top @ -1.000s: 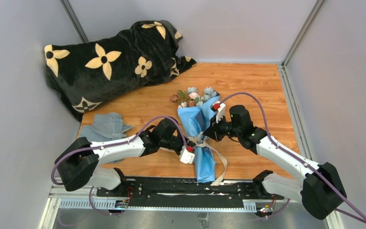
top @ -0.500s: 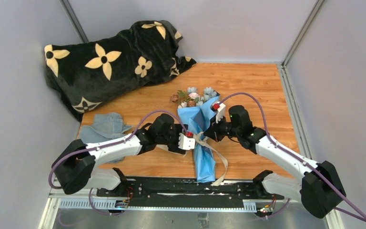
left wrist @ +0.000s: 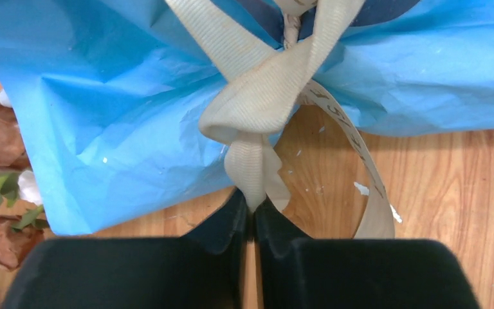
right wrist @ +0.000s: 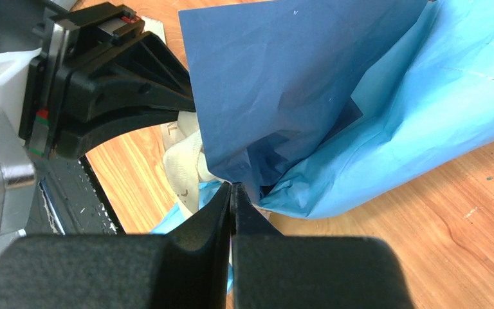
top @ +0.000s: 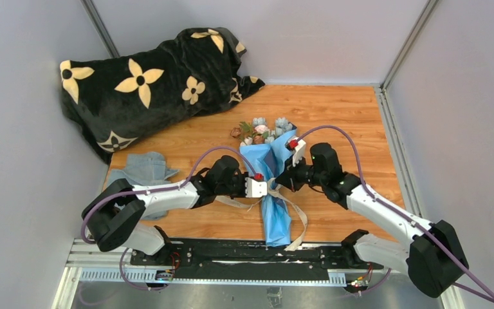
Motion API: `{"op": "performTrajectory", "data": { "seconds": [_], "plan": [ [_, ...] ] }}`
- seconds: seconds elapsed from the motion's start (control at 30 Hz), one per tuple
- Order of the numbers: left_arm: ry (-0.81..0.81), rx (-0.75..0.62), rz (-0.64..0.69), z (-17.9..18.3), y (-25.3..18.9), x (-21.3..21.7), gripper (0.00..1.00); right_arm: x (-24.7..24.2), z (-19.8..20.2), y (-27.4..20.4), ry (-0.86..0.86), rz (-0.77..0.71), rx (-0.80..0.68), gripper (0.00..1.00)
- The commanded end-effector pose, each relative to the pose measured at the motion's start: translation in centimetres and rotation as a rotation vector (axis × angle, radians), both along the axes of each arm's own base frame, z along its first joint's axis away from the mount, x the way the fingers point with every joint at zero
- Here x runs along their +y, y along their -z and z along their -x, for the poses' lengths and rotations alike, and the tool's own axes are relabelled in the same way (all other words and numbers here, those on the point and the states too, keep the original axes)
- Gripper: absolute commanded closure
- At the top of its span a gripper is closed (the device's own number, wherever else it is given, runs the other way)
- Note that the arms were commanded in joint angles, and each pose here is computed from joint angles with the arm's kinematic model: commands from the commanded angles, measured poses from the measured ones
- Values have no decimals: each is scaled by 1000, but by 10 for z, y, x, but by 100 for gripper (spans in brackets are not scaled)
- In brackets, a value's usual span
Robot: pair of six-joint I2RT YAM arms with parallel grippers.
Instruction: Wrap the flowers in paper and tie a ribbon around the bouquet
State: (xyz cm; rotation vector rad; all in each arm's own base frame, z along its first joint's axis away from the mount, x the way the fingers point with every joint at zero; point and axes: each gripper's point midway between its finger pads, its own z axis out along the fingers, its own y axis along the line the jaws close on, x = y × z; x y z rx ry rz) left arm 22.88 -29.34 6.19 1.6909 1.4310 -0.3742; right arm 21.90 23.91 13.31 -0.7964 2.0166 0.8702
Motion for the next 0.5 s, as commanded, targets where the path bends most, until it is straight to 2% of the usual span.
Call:
{"op": "performTrajectory", "data": {
  "seconds": [0.0,0.13,0.2,0.27,0.37,0.47],
  "plan": [
    [-13,-9,22,1,0,0,100,-10,-2,3,49,4,10,100],
    [8,-40,32,3,-11,2,100,-36,-9,10,173,41,60,100],
    [30,-91,-3,0,-15,6,100,-54,-14,14,270,39,94,100],
    [63,-184,-104,-7,-13,19,100,-69,-14,20,351,17,133,100],
    [178,-329,-329,-9,3,51,100,-79,-9,34,413,-12,185,100],
    [221,-362,-467,-6,17,76,100,-85,-4,47,456,-14,235,100]
  ]
}}
